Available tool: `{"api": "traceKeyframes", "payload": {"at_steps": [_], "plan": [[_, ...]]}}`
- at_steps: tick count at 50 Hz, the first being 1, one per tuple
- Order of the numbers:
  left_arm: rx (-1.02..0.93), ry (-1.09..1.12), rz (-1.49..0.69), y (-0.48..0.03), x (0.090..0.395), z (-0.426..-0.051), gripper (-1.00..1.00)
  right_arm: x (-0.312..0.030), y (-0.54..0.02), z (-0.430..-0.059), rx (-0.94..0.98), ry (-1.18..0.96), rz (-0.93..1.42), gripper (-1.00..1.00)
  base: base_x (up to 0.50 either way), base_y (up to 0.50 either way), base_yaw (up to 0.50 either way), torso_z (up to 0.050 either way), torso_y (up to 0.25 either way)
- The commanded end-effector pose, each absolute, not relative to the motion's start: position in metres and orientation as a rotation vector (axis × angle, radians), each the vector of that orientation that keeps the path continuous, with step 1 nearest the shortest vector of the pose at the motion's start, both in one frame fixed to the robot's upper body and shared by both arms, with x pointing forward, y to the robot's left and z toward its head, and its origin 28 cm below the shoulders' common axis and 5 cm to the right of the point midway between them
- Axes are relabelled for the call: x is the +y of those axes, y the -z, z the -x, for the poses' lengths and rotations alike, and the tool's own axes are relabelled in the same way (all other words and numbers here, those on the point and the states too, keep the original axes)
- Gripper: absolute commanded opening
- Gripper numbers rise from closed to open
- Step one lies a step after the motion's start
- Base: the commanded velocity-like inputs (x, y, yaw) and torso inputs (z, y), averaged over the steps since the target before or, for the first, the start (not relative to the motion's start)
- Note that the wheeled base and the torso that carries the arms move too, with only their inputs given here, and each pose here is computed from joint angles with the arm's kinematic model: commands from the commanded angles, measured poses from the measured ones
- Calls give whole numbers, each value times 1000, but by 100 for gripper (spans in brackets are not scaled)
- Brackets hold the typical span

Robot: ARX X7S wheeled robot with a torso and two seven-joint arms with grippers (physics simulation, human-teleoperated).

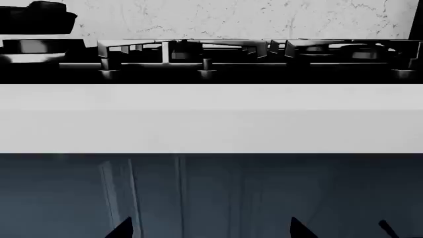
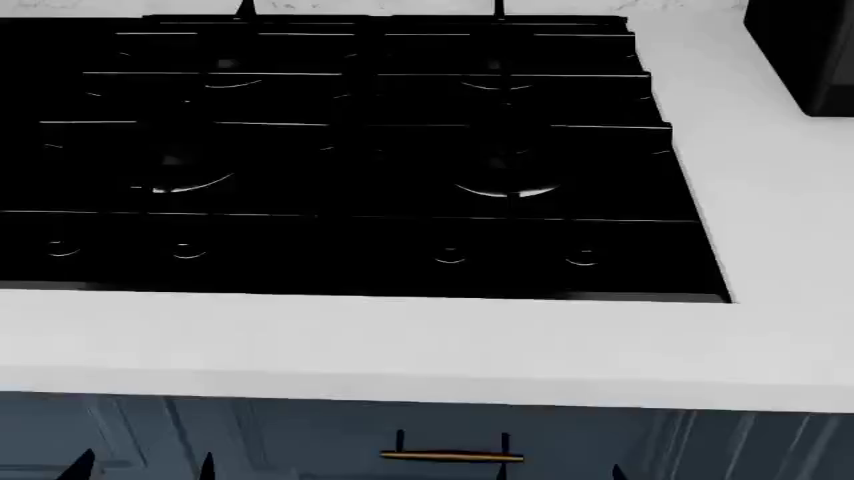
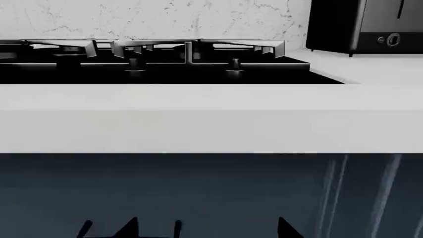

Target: Pick up the pan and dump the vegetables in it onto the plate. Then return the pan to the stove.

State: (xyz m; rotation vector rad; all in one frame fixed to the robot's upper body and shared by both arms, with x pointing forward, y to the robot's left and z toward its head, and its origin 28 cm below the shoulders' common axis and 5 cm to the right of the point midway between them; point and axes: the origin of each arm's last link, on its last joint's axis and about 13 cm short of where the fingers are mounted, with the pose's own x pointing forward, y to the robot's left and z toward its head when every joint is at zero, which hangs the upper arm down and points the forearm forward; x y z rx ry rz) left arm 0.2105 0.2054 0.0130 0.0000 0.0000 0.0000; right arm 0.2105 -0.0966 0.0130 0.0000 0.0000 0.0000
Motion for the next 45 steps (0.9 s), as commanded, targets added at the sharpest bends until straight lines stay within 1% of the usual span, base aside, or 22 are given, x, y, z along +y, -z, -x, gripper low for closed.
{"api": "traceKeyframes", "payload": {"at_steps": [1,45], "plan": [[0,0,0,-13,205,-211,100,-96,-13,-210,0,0,0,100,0,0,0,0,0],[-38,5,-18,-17,204,-208,100,-95,-14,-210,-5,-8,-4,100,0,0,0,0,0]]}}
